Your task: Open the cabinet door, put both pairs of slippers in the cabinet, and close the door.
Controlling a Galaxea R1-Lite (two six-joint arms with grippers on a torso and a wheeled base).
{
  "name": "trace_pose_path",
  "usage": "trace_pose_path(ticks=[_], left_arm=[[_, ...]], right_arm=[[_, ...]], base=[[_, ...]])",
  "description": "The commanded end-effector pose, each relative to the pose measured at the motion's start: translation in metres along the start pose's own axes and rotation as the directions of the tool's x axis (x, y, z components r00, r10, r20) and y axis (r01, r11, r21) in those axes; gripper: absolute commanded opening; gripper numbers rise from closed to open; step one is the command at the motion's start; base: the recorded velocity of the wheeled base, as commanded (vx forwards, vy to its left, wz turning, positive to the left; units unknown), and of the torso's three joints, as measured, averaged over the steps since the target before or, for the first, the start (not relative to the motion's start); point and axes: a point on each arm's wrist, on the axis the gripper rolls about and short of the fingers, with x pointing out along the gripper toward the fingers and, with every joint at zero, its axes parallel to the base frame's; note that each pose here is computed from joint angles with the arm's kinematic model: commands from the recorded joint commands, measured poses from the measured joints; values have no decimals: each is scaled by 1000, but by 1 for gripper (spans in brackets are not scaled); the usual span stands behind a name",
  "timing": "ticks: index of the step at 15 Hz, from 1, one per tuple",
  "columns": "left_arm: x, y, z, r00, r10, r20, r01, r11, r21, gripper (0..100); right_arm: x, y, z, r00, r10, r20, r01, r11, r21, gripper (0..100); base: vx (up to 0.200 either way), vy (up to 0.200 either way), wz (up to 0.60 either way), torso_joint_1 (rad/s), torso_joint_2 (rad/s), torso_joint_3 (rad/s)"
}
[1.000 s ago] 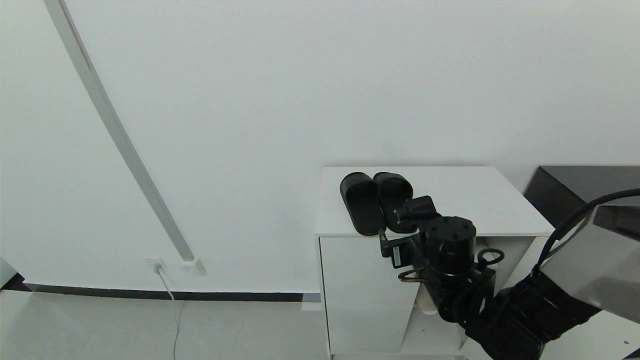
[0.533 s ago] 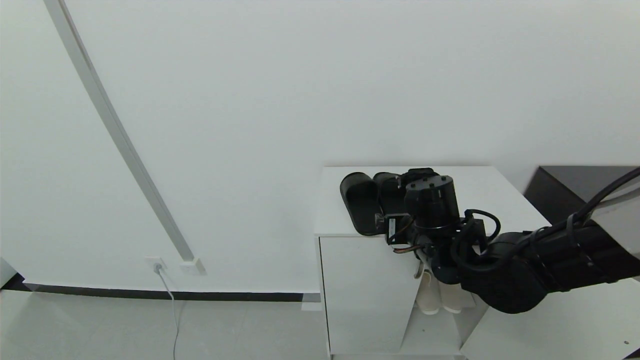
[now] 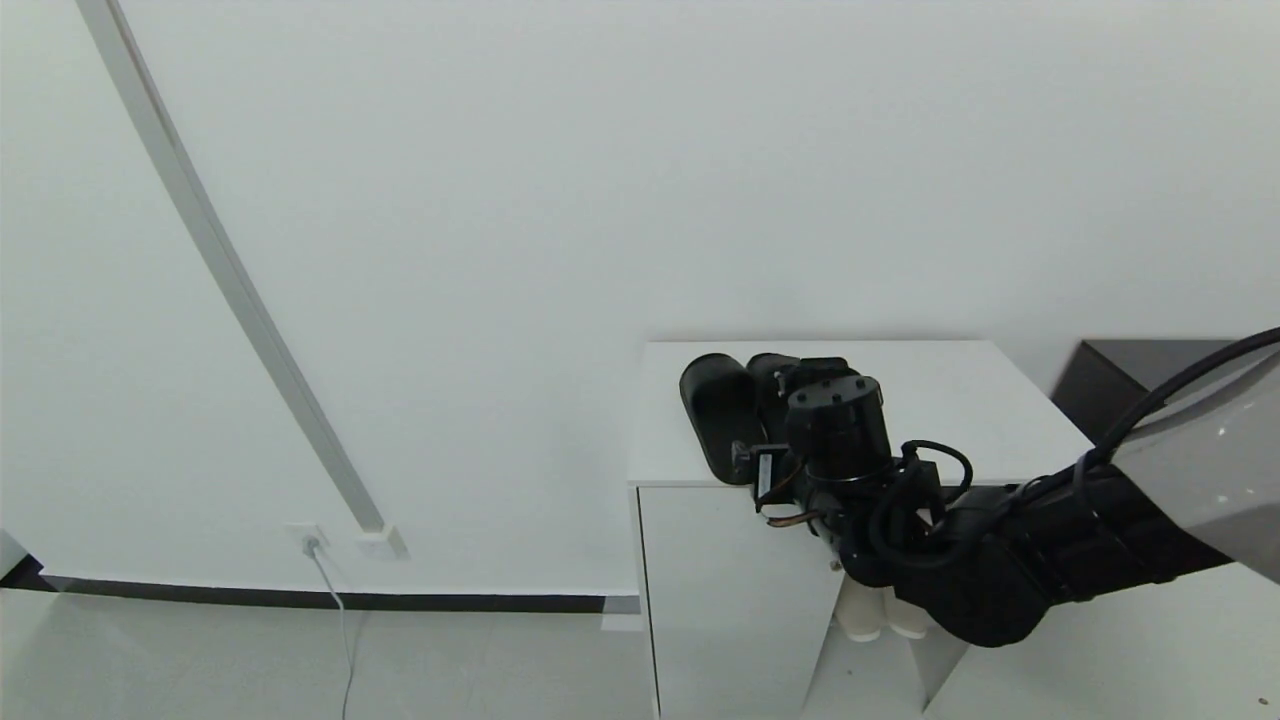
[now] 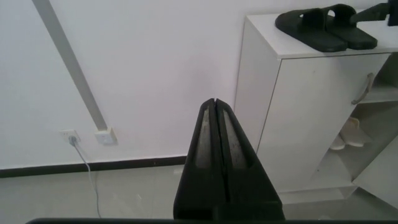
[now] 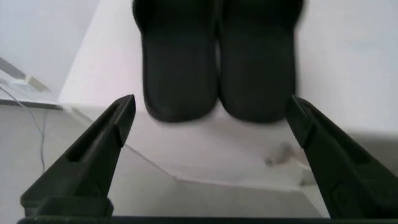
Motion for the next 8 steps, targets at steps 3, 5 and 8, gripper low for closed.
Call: trace_pose_path(ticks=[3,5,8], left_arm=[[0,0,0,1000,0,-2,0,1000,0,0],[0,0,0,1000,0,-2,0,1000,0,0],[0,0,0,1000,0,-2,0,1000,0,0]], right_arm=[[20,1,-25,1000,-13,-19,12,1000,-22,100],[23,1,-26,1000,-13,-5,13,1000,-16,100],[43,-5,-28,1000,-29,-4,29,999,-18,100]], base=[[67,0,0,4,2,-1],[0,0,0,0,0,0],[0,0,0,0,0,0]])
